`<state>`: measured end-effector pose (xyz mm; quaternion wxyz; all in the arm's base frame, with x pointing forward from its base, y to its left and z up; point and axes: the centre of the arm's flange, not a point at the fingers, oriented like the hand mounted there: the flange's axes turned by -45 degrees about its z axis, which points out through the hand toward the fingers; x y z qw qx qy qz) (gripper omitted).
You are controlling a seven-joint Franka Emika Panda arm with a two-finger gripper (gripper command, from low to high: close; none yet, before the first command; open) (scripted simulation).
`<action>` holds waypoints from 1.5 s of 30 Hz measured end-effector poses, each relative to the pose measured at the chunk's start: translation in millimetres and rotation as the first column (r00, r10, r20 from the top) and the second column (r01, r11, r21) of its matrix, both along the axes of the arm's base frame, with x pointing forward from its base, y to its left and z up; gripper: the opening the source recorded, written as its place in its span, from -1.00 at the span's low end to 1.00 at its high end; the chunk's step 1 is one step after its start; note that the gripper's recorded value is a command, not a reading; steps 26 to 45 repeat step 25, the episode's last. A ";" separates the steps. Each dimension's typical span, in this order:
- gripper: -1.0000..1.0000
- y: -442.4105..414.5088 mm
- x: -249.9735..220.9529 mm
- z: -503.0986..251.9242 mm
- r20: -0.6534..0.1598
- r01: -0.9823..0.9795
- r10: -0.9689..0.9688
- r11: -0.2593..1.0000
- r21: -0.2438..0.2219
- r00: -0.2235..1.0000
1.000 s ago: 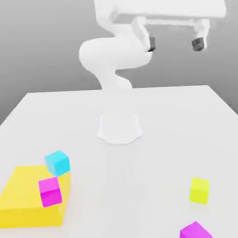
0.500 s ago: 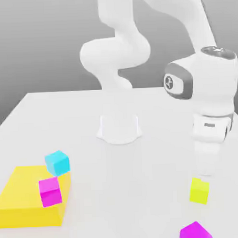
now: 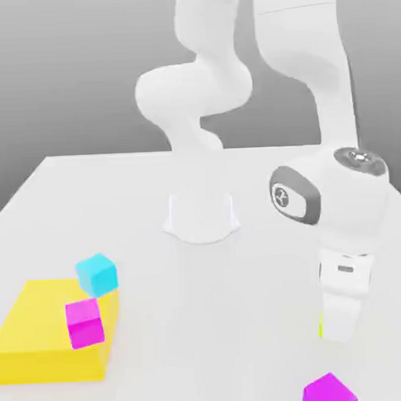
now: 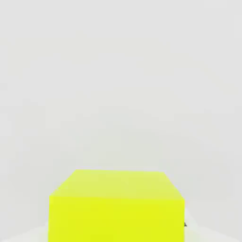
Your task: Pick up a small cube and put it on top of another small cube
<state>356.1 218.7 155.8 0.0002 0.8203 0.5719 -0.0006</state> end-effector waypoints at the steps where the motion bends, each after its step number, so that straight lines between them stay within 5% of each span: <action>1: -1.00 -0.1 -0.1 10.3 0.000 0.000 0.000 1.000 0.000 1.000; 4: -1.00 -18.6 12.5 40.1 0.003 0.061 -0.061 0.998 -0.004 0.998; 10: -1.00 -200.0 80.4 94.6 0.019 0.552 -0.552 0.833 -0.013 0.834; 17: -1.00 -386.5 58.4 147.6 0.001 0.891 -0.891 0.454 0.001 0.454; 21: -1.00 -397.4 55.3 107.3 -0.003 0.905 -0.905 0.424 0.004 0.424; 22: 1.00 -397.7 54.6 97.6 -0.002 0.906 -0.906 0.423 0.003 0.423; 45: 1.00 -397.3 54.7 97.6 -0.002 0.906 -0.906 0.424 0.003 0.424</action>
